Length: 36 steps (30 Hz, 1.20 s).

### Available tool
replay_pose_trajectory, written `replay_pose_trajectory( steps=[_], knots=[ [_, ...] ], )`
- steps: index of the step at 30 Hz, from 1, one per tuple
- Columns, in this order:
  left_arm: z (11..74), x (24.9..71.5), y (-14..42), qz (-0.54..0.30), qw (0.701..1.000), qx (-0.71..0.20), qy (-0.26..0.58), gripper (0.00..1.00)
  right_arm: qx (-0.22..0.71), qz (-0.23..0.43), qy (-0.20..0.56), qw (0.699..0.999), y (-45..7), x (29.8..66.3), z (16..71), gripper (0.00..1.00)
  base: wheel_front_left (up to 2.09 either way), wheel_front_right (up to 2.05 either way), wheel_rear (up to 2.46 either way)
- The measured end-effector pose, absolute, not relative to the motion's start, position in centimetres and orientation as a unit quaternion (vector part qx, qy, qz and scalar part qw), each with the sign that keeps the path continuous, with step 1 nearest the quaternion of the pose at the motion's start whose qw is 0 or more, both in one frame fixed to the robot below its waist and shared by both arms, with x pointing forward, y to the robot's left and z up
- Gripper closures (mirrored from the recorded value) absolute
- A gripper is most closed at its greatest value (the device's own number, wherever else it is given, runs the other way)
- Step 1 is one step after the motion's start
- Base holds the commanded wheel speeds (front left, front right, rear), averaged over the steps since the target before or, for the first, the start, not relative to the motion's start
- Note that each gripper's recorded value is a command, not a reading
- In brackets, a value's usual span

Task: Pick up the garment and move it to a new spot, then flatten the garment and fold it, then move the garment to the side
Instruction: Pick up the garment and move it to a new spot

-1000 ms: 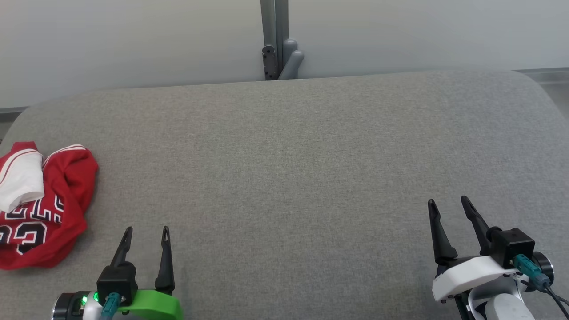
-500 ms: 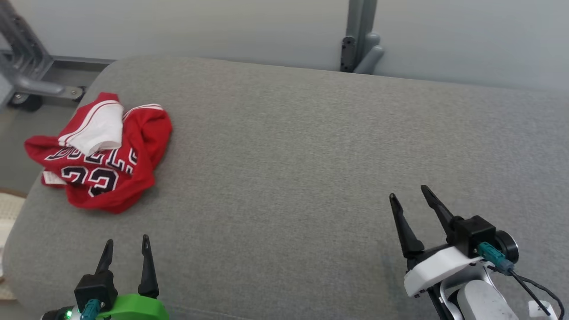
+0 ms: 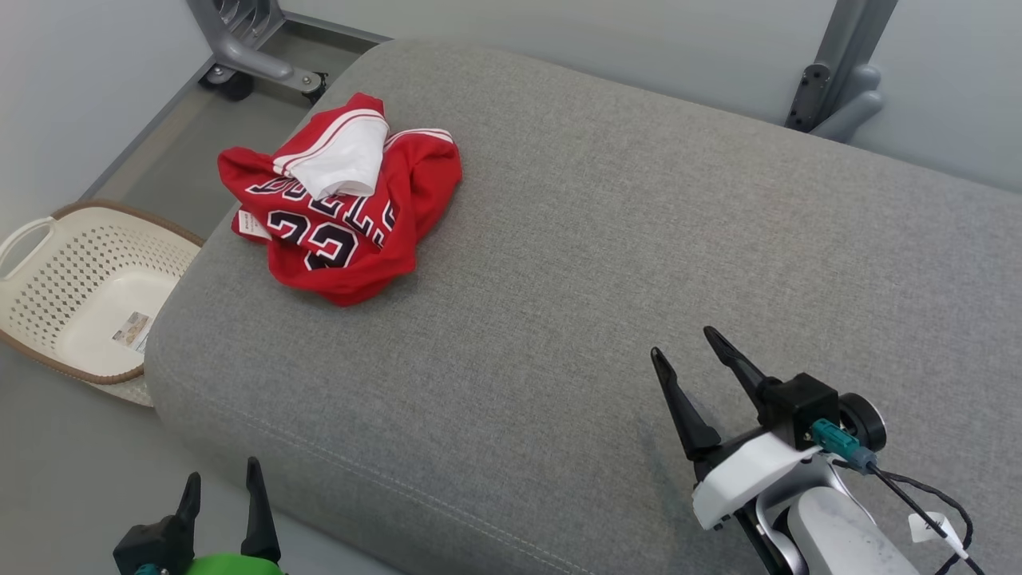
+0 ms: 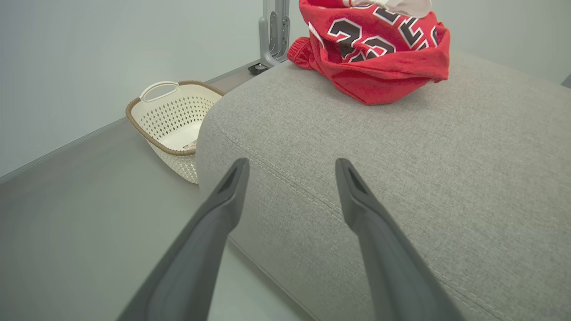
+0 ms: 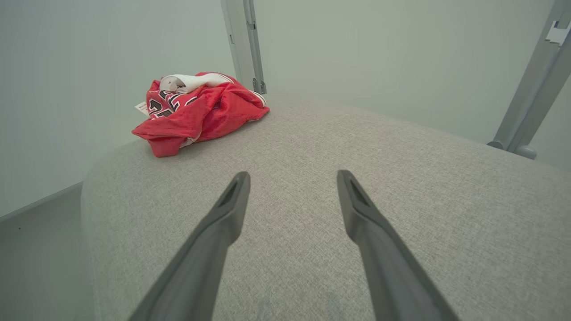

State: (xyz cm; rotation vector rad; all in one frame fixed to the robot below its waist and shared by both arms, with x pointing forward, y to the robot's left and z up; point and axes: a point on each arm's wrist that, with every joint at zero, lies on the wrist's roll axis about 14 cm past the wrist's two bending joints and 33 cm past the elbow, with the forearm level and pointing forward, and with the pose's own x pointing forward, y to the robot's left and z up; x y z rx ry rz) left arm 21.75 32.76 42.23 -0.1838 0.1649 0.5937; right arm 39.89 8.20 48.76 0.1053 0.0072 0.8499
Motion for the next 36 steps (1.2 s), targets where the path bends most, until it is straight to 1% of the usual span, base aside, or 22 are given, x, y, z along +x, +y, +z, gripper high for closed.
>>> replay_pose_trajectory(
  steps=[4,12,15,21,23,29,36],
  knots=[
    [41.3,21.9,32.7,0.294,0.945,-0.106,0.095,0.0,0.045,0.419,0.01,0.907,8.3,40.6,47.9,0.0,0.0,0.0,0.0],
    [43.8,29.9,34.4,0.249,0.963,-0.074,0.072,0.0,0.034,0.392,0.015,0.919,5.5,43.6,46.1,0.0,0.0,0.0,0.0],
    [46.6,34.8,36.6,0.225,0.973,-0.028,0.048,0.0,0.034,0.37,0.022,0.928,3.6,44.8,45.1,0.0,0.0,0.0,0.0],
    [47.4,39.8,38.8,0.212,0.976,0.006,0.055,0.0,0.032,0.323,0.045,0.945,-0.2,46.0,43.0,0.0,0.0,0.0,0.0],
    [46.8,41.2,38.8,0.204,0.977,0.01,0.068,0.0,0.031,0.307,0.054,0.95,-1.5,46.3,42.1,0.0,0.0,0.0,0.0],
    [43.1,43.5,38.8,0.214,0.97,-0.028,0.115,0.0,0.028,0.273,0.08,0.958,-4.4,46.5,40.0,0.0,0.0,0.0,0.0],
    [39.7,44.5,38.1,0.221,0.961,-0.058,0.157,0.0,0.028,0.256,0.093,0.962,-5.8,46.8,38.7,0.0,0.0,0.0,0.0]
  ],
)
